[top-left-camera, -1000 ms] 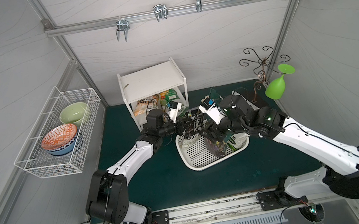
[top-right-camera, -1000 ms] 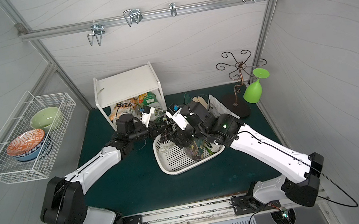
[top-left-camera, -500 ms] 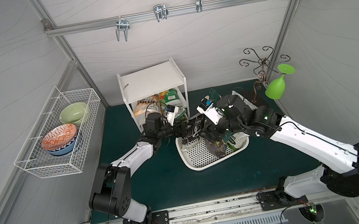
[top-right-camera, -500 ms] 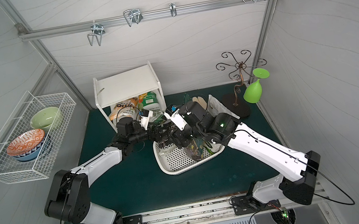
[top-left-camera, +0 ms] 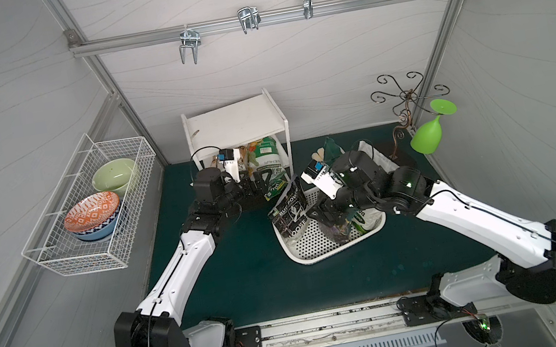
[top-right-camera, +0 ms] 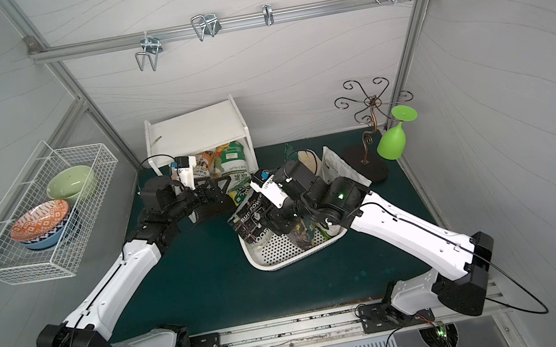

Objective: Take down the fertilizer bag from the shelf
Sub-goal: Adjust the fertilizer bag in the storage box, then move the storage box to the center of the board.

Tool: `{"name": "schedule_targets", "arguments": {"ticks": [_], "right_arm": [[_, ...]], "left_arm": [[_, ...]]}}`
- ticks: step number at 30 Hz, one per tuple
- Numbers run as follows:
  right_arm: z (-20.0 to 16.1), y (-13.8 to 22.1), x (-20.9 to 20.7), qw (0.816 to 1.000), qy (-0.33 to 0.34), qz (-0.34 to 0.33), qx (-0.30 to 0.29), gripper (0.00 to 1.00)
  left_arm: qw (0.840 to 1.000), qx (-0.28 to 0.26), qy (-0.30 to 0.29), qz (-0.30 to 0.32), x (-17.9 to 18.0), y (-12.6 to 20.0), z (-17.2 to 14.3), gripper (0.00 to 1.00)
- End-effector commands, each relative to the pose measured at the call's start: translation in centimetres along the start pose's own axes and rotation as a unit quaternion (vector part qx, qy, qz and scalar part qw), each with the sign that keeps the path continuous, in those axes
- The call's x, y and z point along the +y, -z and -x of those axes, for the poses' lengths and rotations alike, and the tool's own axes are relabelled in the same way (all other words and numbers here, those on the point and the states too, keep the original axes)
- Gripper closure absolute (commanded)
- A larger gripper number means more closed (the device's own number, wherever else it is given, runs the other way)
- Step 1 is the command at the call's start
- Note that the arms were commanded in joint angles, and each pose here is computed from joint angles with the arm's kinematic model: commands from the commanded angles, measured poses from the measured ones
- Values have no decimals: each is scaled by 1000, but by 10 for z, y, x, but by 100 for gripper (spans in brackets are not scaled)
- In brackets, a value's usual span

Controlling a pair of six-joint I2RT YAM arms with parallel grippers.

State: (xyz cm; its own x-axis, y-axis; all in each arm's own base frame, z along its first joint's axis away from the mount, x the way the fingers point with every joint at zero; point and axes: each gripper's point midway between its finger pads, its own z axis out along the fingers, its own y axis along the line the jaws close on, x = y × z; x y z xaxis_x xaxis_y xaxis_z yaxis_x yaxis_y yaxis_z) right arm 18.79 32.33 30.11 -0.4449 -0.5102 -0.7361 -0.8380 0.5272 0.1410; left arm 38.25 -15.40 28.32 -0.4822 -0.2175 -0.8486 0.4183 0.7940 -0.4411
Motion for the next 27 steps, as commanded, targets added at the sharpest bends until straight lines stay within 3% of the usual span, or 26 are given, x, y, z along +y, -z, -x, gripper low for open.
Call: {"name": "schedule_targets", "arguments": {"ticks": [1,4,10,15,18,22,27], "right_arm": [[-15,-15,20,1000,2,19,25,43],[-31,-41,32,998,-7,27,61,56],[-73,-91,17,990,-33,-17,132,64],[-113,-116,2,977,-48,-48,201,67],[-120,-116,10,976,-53,-28,209,58],[-110,-107,35,982,-11,4,191,46],[-122,-121,55,976,37,7,213,43]], "left_arm": [[998,-8,50,38,15,8,1,4],[996,-1,82,47,23,14,-19,5],[990,16,104,91,38,37,-56,6],[986,40,140,84,40,50,-96,11],[982,47,161,89,46,51,-115,11],[976,49,169,128,65,48,-129,10],[976,57,155,140,69,43,-122,9]]}}
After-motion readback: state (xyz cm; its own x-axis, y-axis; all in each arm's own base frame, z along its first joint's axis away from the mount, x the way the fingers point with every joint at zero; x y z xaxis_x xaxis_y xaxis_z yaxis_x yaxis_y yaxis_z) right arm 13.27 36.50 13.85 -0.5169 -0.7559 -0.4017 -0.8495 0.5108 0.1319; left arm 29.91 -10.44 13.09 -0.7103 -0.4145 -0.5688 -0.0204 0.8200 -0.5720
